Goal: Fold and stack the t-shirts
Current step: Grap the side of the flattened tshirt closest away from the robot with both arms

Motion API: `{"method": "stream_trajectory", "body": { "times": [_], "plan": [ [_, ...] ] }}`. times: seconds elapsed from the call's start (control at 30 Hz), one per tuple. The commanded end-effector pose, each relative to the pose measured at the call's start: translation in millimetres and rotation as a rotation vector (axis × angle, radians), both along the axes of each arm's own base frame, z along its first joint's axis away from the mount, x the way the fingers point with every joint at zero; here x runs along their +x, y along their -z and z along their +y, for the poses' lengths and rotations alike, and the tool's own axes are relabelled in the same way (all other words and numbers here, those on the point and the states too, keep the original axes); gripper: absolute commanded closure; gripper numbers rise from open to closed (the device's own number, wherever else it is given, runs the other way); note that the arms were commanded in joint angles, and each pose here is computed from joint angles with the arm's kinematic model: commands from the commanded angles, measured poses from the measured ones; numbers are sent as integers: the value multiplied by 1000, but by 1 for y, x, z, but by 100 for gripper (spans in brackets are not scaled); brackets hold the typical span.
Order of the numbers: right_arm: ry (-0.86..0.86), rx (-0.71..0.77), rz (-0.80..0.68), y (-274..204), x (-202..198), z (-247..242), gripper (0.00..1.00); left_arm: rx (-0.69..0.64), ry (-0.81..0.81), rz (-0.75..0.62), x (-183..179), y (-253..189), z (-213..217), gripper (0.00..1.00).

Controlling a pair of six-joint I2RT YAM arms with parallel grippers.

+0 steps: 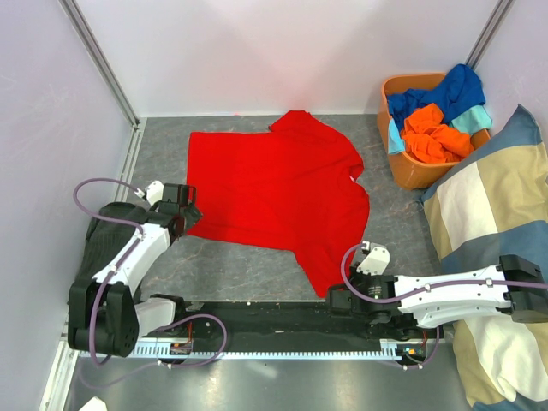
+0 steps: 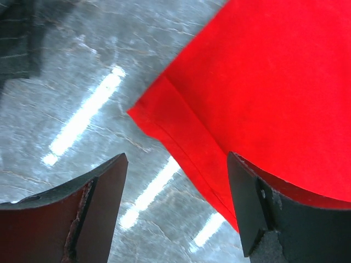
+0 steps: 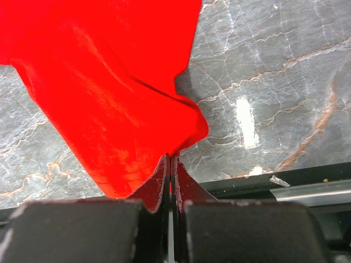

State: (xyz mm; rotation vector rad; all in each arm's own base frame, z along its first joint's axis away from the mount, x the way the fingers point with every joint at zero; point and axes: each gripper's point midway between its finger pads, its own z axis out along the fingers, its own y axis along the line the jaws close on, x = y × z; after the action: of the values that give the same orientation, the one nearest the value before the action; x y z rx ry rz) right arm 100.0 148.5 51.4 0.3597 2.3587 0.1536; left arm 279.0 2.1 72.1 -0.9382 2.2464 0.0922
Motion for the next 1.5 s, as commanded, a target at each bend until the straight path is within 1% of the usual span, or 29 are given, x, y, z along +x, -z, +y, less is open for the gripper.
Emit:
{"method": "stream_trajectory", "body": {
  "times": [0.0, 0.2, 0.37, 0.47, 0.73, 0.77, 0.83, 0.97, 1.33, 1.47],
  "plan": [
    [-7, 22, -42, -12, 6, 3, 100, 47, -98, -11, 14, -6, 20, 22],
    [-5, 24, -43, -12, 6, 3, 100, 47, -108, 6, 27, 0, 23, 28],
    [-5, 23, -42, -13, 6, 3, 100, 50, -121, 19, 30, 7, 27, 30],
    [-4, 22, -42, -13, 6, 3, 100, 53, -130, 23, 31, 9, 31, 33],
    [-2, 19, -43, -13, 6, 3, 100, 58, -145, 39, 30, 16, 41, 34],
    [-2, 20, -43, -13, 6, 3, 100, 57, -150, 39, 29, 16, 42, 37],
    [-2, 18, -43, -13, 6, 3, 100, 49, -149, 44, 29, 19, 42, 39],
    [-1, 20, -45, -14, 7, 3, 100, 40, -145, 44, 31, 21, 41, 47],
    [-1, 19, -47, -15, 8, 3, 100, 27, -133, 59, 33, 29, 38, 49],
    [-2, 17, -47, -14, 8, 2, 100, 14, -128, 65, 33, 33, 36, 52]
  ]
}}
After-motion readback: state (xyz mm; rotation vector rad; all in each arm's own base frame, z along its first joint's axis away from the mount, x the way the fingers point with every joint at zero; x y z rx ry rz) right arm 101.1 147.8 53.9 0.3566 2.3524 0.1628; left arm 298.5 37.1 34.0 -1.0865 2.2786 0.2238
